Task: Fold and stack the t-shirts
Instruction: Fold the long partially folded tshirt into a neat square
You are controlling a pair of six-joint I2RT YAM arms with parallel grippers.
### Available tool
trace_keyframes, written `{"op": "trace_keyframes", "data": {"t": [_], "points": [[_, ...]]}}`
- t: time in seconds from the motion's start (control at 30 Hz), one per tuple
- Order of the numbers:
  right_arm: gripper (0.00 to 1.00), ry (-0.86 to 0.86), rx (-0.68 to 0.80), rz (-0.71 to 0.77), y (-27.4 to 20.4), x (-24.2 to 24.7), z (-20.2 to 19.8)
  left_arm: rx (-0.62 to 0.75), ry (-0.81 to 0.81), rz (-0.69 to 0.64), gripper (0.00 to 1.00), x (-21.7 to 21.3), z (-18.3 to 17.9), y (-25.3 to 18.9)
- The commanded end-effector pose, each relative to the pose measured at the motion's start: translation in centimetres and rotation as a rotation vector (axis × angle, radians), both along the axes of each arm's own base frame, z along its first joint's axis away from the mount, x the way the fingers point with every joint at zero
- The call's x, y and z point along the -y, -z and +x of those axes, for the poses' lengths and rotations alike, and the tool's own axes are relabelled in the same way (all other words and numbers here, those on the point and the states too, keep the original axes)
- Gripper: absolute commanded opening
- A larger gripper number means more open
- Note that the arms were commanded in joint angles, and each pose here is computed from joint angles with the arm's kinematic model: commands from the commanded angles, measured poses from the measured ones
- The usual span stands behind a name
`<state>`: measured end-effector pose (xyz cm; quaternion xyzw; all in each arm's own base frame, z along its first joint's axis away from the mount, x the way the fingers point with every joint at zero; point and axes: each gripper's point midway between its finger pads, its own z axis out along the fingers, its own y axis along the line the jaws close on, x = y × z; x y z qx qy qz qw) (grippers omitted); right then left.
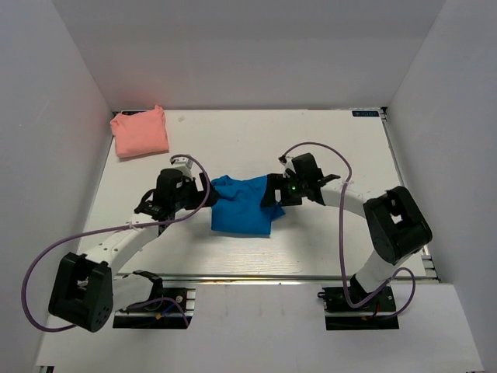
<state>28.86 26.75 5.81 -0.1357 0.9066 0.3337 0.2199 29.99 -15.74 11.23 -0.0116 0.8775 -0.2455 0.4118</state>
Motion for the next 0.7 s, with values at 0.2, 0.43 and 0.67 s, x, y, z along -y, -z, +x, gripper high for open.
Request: {"op": "trace_keyframes", "data": {"t": [0.2,0.43,0.67], "points": [[0.79,-0.021,-0.048,-0.069,1.5,-1.7,-0.1,-0.011,-0.009,0.014,1.00,0.4,1.9,0.2],[0.15,-0.020,-0.025,-0.067,0.0,-2.6,-0.3,-0.028,-0.009,0.020,1.00,0.4,1.8,1.1],[0.00,-0.036,0.013,-0.034,-3.2,-3.1,-1.1,-0.030,-0.001,0.015,1.00,0.6,1.9,1.2]]}}
